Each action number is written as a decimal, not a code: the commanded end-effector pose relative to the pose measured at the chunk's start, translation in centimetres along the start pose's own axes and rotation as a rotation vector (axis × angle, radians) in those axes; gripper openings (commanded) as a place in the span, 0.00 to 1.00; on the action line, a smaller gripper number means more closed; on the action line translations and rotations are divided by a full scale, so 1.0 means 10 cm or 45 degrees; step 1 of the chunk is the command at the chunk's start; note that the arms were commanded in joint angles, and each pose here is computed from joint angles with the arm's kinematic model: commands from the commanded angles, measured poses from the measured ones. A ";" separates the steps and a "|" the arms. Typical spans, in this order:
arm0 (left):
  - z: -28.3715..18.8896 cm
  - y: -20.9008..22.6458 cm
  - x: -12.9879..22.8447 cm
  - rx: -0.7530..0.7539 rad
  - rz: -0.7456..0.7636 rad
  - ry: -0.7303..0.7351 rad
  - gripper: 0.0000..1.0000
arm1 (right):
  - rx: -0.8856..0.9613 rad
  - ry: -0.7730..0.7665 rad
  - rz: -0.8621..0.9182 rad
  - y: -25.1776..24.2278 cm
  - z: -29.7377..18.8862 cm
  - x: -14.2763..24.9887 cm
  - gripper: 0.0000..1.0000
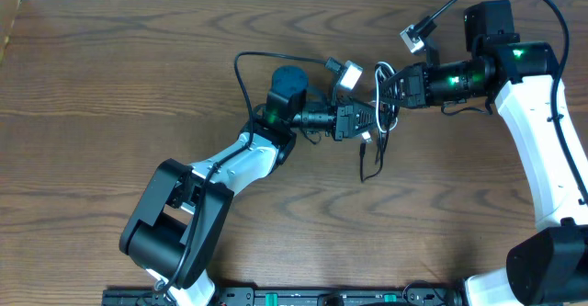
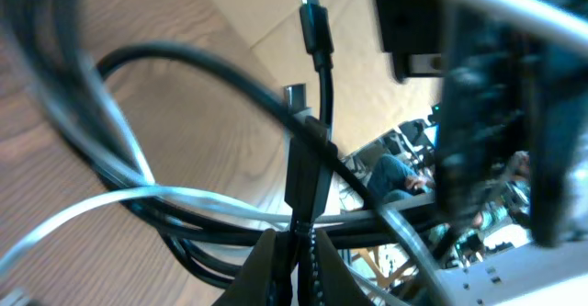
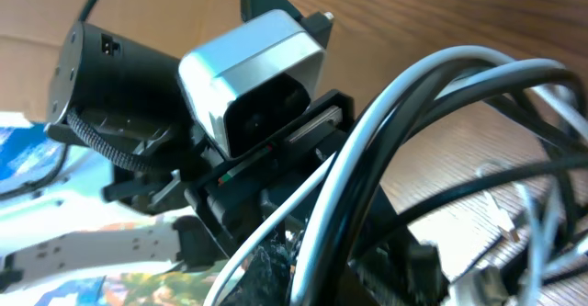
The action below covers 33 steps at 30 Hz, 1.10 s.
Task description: Untangle cables
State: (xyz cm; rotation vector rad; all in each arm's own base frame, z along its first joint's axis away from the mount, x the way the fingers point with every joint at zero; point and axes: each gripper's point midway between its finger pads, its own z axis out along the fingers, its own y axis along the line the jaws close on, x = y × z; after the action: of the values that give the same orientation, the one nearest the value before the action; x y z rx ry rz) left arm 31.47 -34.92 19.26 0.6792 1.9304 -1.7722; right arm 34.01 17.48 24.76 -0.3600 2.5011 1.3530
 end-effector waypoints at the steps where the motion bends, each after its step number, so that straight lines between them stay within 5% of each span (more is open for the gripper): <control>1: -0.06 0.24 -0.01 -0.132 -0.104 -0.031 0.07 | 0.147 -0.009 0.081 -0.19 -0.02 -0.03 0.01; 12: -0.44 0.92 0.39 -0.503 -0.450 0.033 0.08 | 0.971 -0.074 0.311 -1.20 -0.47 0.08 0.01; 16: -0.58 0.91 0.36 -0.510 -0.491 0.023 0.08 | 0.927 -0.035 0.310 -1.17 -0.41 0.14 0.01; 24: -0.98 0.47 -0.08 -0.388 -0.401 -0.091 0.08 | 0.392 0.088 -0.036 -0.51 0.01 0.15 0.01; 33: -1.40 0.08 -0.47 -0.383 -0.246 -0.240 0.17 | 0.875 0.157 0.084 -0.92 0.18 0.27 0.01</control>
State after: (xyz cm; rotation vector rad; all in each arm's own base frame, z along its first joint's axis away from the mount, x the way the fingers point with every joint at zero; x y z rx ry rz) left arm 35.66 -22.21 21.73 0.2025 2.1609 -1.5433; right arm 34.59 15.06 17.92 -0.3307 2.8098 0.6904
